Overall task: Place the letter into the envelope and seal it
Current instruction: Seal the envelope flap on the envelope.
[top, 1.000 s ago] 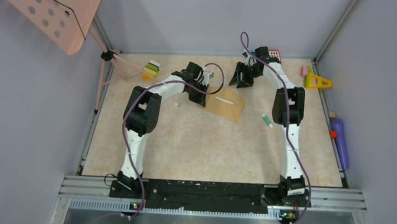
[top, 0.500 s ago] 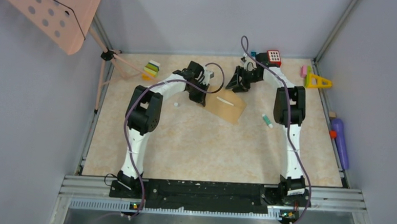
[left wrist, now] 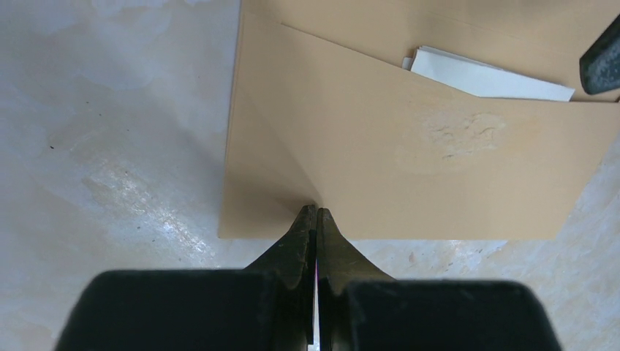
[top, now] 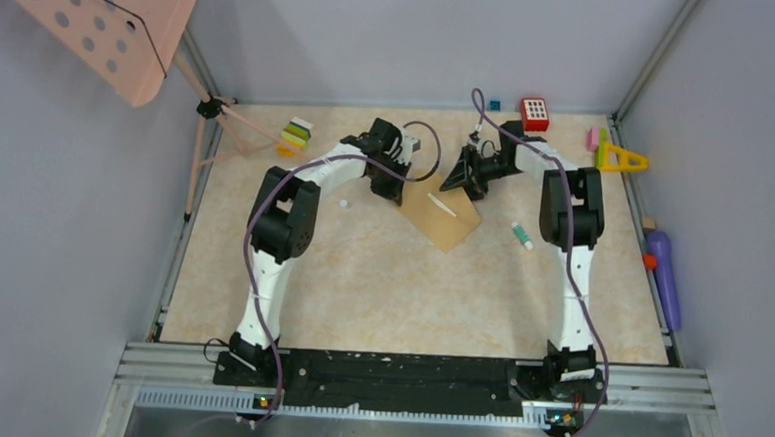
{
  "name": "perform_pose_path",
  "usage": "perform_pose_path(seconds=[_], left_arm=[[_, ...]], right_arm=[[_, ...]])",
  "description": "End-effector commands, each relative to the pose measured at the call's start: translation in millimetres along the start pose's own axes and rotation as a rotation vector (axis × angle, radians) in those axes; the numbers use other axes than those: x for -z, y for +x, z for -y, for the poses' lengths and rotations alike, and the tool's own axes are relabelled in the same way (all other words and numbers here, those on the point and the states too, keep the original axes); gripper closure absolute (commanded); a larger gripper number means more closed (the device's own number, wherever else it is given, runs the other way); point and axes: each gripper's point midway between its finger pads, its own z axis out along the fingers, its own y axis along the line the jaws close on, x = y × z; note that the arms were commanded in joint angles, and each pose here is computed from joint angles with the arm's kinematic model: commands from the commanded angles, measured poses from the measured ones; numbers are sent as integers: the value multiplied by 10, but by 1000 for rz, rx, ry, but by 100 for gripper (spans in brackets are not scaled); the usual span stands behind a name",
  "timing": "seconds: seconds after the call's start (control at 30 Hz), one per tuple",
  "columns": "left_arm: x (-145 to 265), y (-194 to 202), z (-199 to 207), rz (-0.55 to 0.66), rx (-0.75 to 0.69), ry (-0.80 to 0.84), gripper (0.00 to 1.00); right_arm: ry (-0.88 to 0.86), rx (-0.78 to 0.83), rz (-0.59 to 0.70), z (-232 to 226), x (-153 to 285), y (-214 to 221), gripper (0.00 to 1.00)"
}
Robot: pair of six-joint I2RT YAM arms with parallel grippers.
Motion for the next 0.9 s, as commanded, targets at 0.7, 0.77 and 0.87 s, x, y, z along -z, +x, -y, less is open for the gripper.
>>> perform_pose_path(seconds=[0.7, 0.77, 0.87], left_arm=[[36, -342, 228, 104, -65, 10, 80], [14, -342, 189, 96, -76, -13, 79], [-45, -287, 209, 69, -71, -4, 78]], right_arm=[[202, 219, 153, -230, 398, -6, 43], [193, 227, 156, -277, 421, 44, 43], [193, 263, 180, -386, 501, 67, 43]])
